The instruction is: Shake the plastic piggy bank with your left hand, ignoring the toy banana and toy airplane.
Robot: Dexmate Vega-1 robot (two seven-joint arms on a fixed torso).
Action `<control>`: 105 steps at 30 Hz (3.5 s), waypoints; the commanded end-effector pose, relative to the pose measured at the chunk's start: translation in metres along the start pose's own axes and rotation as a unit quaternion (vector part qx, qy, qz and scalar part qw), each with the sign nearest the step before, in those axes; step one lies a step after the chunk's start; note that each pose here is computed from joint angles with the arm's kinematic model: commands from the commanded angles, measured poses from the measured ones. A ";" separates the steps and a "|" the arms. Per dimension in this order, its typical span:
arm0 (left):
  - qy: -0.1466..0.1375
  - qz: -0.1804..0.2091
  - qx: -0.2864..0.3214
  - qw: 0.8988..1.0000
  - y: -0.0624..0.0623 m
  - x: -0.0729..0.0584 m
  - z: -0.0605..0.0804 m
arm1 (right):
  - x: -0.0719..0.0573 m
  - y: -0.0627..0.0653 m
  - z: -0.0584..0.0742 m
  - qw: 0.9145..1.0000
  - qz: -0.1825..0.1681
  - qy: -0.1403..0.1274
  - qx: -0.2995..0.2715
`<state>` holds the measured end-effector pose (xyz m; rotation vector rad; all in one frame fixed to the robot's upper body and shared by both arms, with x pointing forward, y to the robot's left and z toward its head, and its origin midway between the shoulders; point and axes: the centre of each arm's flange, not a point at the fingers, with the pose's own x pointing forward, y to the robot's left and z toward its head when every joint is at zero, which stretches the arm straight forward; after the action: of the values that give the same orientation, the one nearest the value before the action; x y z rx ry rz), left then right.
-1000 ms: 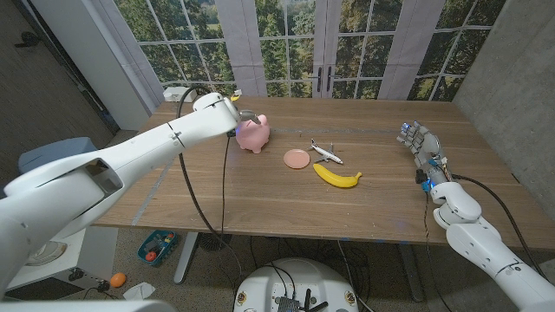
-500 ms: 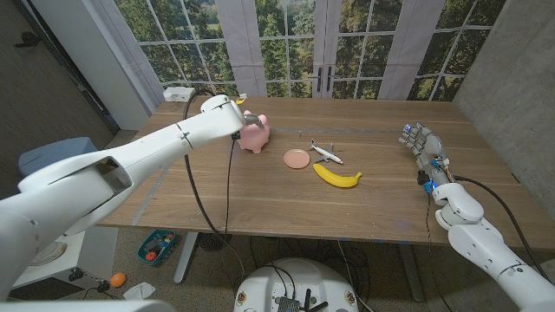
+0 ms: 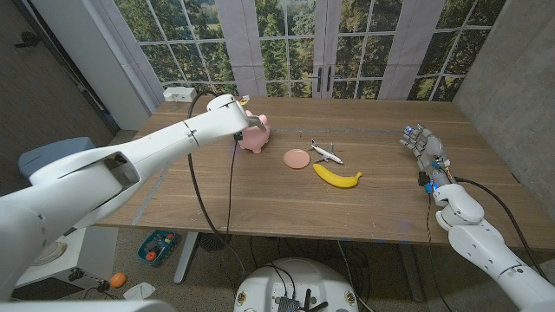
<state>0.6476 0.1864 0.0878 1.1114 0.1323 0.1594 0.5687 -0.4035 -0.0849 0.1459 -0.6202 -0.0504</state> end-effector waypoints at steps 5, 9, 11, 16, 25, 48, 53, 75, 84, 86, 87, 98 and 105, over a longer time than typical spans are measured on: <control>0.029 -0.056 0.031 0.998 0.009 0.019 0.012 | 0.002 -0.001 -0.006 1.000 -0.012 0.006 0.003; 0.037 -0.060 0.030 0.997 0.009 0.023 0.013 | 0.003 -0.001 -0.007 1.000 -0.014 0.008 0.003; 0.043 -0.059 0.030 0.997 0.008 0.024 0.014 | 0.004 0.000 -0.007 1.000 -0.014 0.007 0.002; 0.052 -0.070 0.028 0.996 0.006 0.031 0.013 | 0.007 0.001 -0.007 1.000 -0.016 0.009 -0.001; 0.062 -0.069 -0.003 0.996 0.000 0.042 0.003 | 0.013 0.002 -0.010 1.000 -0.019 0.015 0.001; 0.052 0.051 -0.043 0.996 0.005 0.037 -0.003 | 0.018 0.002 -0.012 1.000 -0.021 0.018 0.010; 0.040 0.075 -0.057 0.995 0.009 0.030 -0.002 | 0.017 0.002 -0.011 1.000 -0.021 0.016 0.010; -0.038 0.174 -0.116 0.977 0.021 -0.005 -0.008 | 0.010 0.003 -0.004 1.000 -0.020 0.003 0.011; -0.073 0.199 -0.136 0.968 0.020 -0.017 -0.016 | 0.006 0.006 -0.003 1.000 -0.017 0.001 0.013; -0.088 0.206 -0.140 0.965 0.020 -0.020 -0.018 | 0.005 0.007 -0.003 1.000 -0.016 0.001 0.013; -0.096 0.210 -0.142 0.963 0.020 -0.021 -0.019 | 0.004 0.008 -0.003 1.000 -0.015 0.001 0.014; -0.156 0.231 -0.163 0.946 0.021 -0.031 -0.032 | -0.004 0.014 -0.006 1.000 -0.012 0.003 0.018; -0.213 0.229 -0.174 0.934 0.022 -0.034 -0.039 | -0.008 0.022 -0.007 1.000 -0.006 0.001 0.022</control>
<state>0.6172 0.2163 0.0937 0.8227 -0.3853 0.4043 0.5707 -0.3909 -0.0879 0.1869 -0.6140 -0.0651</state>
